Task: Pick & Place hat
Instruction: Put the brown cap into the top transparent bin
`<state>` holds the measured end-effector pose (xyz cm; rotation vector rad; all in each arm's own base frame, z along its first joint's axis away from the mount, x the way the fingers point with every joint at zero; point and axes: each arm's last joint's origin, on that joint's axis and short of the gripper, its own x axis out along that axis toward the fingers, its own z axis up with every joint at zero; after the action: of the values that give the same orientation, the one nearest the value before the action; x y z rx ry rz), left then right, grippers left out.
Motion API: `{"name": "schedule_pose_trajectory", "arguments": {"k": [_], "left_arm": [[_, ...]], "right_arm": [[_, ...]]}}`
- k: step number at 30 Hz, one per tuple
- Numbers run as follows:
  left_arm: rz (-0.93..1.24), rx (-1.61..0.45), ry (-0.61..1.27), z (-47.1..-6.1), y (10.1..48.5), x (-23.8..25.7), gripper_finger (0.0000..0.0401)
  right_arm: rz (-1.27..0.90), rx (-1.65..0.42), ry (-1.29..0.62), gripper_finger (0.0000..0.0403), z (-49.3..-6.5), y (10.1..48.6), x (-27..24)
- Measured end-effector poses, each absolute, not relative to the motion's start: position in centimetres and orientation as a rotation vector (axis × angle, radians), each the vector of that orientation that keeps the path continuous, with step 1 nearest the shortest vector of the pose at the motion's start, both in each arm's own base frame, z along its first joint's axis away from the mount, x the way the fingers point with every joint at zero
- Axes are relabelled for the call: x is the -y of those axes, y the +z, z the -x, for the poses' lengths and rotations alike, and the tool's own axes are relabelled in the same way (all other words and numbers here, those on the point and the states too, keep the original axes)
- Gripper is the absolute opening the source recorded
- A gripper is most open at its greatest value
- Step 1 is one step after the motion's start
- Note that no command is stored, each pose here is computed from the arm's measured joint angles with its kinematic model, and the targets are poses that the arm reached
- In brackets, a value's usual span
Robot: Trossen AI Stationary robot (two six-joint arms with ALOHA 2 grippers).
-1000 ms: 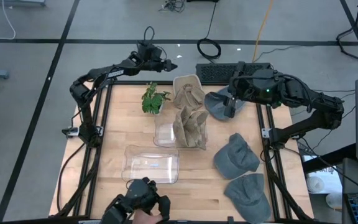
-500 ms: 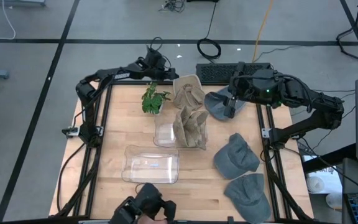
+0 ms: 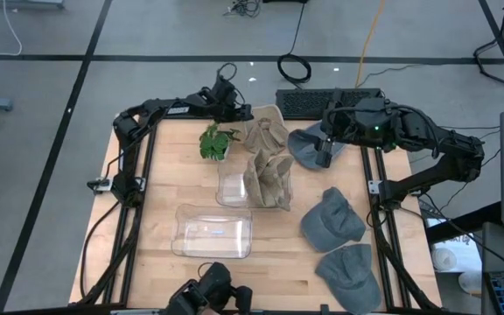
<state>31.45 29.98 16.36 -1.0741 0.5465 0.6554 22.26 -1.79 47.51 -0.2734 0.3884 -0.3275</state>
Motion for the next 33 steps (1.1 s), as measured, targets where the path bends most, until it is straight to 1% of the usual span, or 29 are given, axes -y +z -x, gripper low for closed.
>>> {"name": "schedule_pose_trajectory", "arguments": {"k": [3,11,13,15,18,21,30,31,33], "left_arm": [[1.115,-0.548,0.622,-31.8,15.6,-29.9,0.0367],[1.093,-0.5,0.592,-32.4,16.1,-29.8,0.0367],[1.098,-0.498,0.592,-32.4,16.2,-29.8,0.0361],[1.106,-0.504,0.587,-32.4,16.1,-29.7,0.0342],[1.107,-0.503,0.583,-32.5,16.1,-29.6,0.0296],[1.129,-0.499,0.596,-32.5,16.1,-29.6,0.0237],[1.16,-0.492,0.62,-32.3,16.1,-29.8,0.0036],[1.164,-0.493,0.617,-32.2,16.1,-29.9,0.0021],[1.176,-0.487,0.621,-32.1,16.1,-30.0,0.0016]], "right_arm": [[0.272,-0.396,-0.327,0.0212,-22.2,47.4,1.8],[0.271,-0.402,-0.325,0.0212,-22.2,47.4,1.8],[0.271,-0.402,-0.325,0.0212,-22.2,47.4,1.8],[0.271,-0.402,-0.325,0.0212,-22.2,47.4,1.8],[0.271,-0.402,-0.325,0.0212,-22.2,47.4,1.8],[0.271,-0.402,-0.326,0.0212,-22.2,47.4,1.8],[0.271,-0.402,-0.326,0.0212,-22.2,47.4,1.8],[0.271,-0.402,-0.326,0.0212,-22.2,47.4,1.8],[0.27,-0.402,-0.326,0.0212,-22.2,47.4,1.8]]}}
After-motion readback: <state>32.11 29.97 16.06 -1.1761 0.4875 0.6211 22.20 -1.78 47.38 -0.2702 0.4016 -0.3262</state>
